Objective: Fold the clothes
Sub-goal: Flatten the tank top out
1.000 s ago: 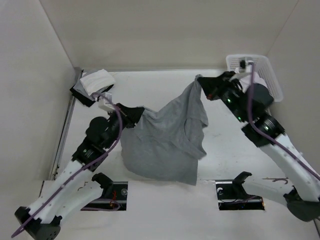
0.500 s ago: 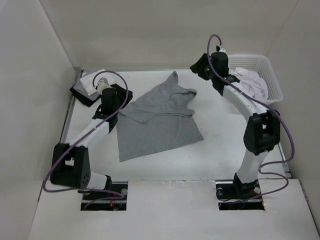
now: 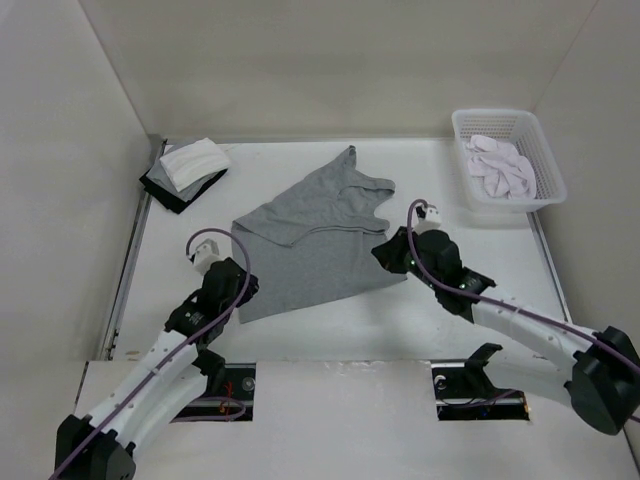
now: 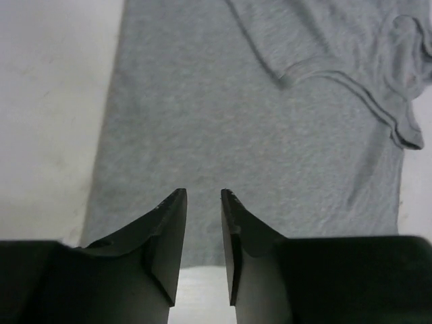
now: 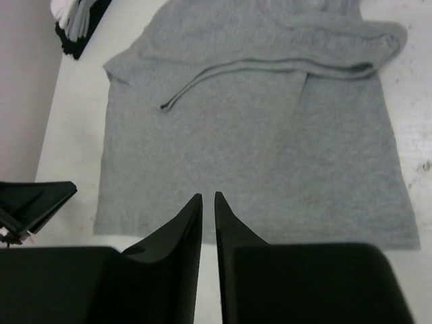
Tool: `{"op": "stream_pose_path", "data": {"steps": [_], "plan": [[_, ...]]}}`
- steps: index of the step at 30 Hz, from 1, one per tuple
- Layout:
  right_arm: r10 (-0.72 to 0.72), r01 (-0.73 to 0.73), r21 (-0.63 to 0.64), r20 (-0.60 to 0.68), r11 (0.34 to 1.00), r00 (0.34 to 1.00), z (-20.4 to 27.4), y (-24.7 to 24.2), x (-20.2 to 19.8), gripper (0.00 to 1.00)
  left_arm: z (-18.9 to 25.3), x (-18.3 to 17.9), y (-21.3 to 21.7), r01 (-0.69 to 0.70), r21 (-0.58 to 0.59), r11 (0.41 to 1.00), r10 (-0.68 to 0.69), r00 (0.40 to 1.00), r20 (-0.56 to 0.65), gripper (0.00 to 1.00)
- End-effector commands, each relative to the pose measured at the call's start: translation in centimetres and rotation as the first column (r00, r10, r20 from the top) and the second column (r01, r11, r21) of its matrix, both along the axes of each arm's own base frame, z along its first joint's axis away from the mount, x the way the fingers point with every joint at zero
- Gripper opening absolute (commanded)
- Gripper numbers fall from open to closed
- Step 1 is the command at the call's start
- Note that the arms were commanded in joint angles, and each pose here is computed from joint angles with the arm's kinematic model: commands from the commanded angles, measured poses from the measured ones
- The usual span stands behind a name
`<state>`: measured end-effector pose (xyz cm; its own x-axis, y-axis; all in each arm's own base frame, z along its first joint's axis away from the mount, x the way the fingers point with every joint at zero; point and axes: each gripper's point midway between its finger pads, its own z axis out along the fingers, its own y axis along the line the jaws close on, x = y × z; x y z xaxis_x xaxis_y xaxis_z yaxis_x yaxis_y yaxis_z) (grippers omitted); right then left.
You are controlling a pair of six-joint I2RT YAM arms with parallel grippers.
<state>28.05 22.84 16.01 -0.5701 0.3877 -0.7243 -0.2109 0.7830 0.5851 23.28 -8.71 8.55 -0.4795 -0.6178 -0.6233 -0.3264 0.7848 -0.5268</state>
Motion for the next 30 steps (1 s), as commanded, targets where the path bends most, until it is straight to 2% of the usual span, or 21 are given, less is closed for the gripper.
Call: {"op": "stream_pose_path", "data": {"steps": [1,5,9,12,21,30], "plan": [[-0.019,0.018,0.016,0.049,1.000,0.999,0.6,-0.5,-1.6,0.19,-2.3,-3.5,2.6,-0.110,0.081,0.991,0.122,0.980,-0.159,0.29],[-0.006,0.007,-0.005,0.040,1.000,0.999,-0.4,-1.2,-3.1,0.24,-4.4,-5.4,3.1,-0.163,0.093,0.982,0.182,0.946,-0.268,0.33],[0.027,-0.026,-0.008,0.040,1.000,0.999,-0.8,-0.6,-4.1,0.26,-4.5,-6.1,4.2,-0.261,0.083,0.962,0.274,0.918,-0.285,0.32],[0.044,-0.043,-0.011,0.052,0.999,0.998,-0.9,-0.3,-4.4,0.26,-4.4,-6.2,4.5,-0.282,0.091,0.955,0.296,0.909,-0.293,0.32],[0.072,-0.074,0.019,0.080,0.997,0.994,-0.6,0.3,-4.8,0.27,-5.7,-6.5,3.7,-0.231,0.148,0.962,0.270,0.890,-0.367,0.32],[0.072,-0.075,0.031,0.084,0.997,0.994,-0.6,0.4,-4.9,0.28,-6.3,-6.5,2.7,-0.186,0.126,0.975,0.221,0.894,-0.390,0.28]]}}
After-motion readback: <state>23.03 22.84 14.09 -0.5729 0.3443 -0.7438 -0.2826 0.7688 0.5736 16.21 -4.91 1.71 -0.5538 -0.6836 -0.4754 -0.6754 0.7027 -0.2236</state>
